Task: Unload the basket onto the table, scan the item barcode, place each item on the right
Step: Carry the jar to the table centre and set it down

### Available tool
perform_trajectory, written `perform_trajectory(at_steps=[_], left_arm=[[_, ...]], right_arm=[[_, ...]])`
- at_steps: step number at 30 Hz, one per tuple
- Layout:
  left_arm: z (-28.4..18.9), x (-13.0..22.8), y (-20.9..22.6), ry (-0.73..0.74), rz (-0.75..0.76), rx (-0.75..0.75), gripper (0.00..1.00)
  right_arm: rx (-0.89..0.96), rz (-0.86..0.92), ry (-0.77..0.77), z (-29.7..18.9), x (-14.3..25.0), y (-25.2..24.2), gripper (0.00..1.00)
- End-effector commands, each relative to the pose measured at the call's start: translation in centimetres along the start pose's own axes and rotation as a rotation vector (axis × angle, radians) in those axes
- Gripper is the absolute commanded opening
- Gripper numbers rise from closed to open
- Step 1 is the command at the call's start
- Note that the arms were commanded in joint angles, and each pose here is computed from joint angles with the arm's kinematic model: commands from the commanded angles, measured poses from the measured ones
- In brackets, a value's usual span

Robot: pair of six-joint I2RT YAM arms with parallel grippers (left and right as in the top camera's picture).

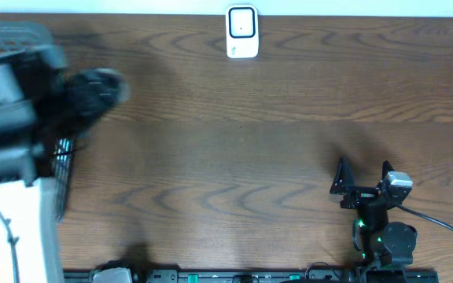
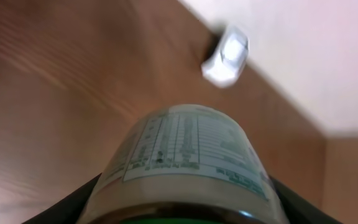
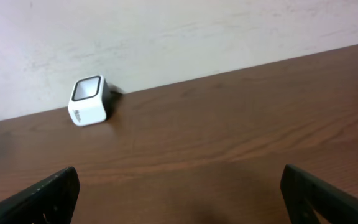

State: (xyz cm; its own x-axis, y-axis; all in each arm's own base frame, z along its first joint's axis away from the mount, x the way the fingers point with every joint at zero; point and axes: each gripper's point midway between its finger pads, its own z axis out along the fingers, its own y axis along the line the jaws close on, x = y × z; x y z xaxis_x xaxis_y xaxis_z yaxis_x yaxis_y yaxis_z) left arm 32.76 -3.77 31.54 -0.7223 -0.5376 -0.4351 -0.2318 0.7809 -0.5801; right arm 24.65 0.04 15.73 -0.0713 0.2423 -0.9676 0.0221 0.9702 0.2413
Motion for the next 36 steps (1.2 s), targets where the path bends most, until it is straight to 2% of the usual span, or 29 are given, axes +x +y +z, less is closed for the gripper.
perform_trajectory(at_steps=[1, 4, 7, 15, 21, 28, 29, 31, 36], left_arm=[[4.7, 3.0, -1.7, 0.109, 0.114, -0.077, 0.66], [10.0, 6.5, -2.1, 0.211, 0.203, -0.208, 0.66], [14.1, 9.1, -1.3, 0.258, 0.201, -0.333, 0.66], [23.1, 15.2, 1.3, 0.365, 0.04, -0.51, 0.66], [26.7, 18.7, 3.6, 0.426, -0.042, -0.6, 0.66], [27.7, 20.5, 4.3, 0.473, -0.068, -0.624, 0.67], [27.7, 20.7, 4.1, 0.481, -0.07, -0.618, 0.72], [27.7, 20.8, 4.1, 0.486, -0.07, -0.616, 0.96], [26.8, 19.6, 4.0, 0.489, -0.034, -0.601, 0.98]], right_arm=[[0.003, 0.011, 0.0, 0.0, 0.1, 0.0, 0.99], [0.003, 0.011, 0.0, 0.0, 0.1, 0.0, 0.99], [0.004, 0.011, 0.0, 0.0, 0.1, 0.0, 0.99], [0.003, 0.011, 0.0, 0.0, 0.1, 0.0, 0.99], [0.003, 0.011, 0.0, 0.0, 0.1, 0.0, 0.99], [0.003, 0.011, 0.0, 0.0, 0.1, 0.0, 0.99], [0.003, 0.011, 0.0, 0.0, 0.1, 0.0, 0.99], [0.003, 0.011, 0.0, 0.0, 0.1, 0.0, 0.99], [0.003, 0.011, 0.0, 0.0, 0.1, 0.0, 0.99]])
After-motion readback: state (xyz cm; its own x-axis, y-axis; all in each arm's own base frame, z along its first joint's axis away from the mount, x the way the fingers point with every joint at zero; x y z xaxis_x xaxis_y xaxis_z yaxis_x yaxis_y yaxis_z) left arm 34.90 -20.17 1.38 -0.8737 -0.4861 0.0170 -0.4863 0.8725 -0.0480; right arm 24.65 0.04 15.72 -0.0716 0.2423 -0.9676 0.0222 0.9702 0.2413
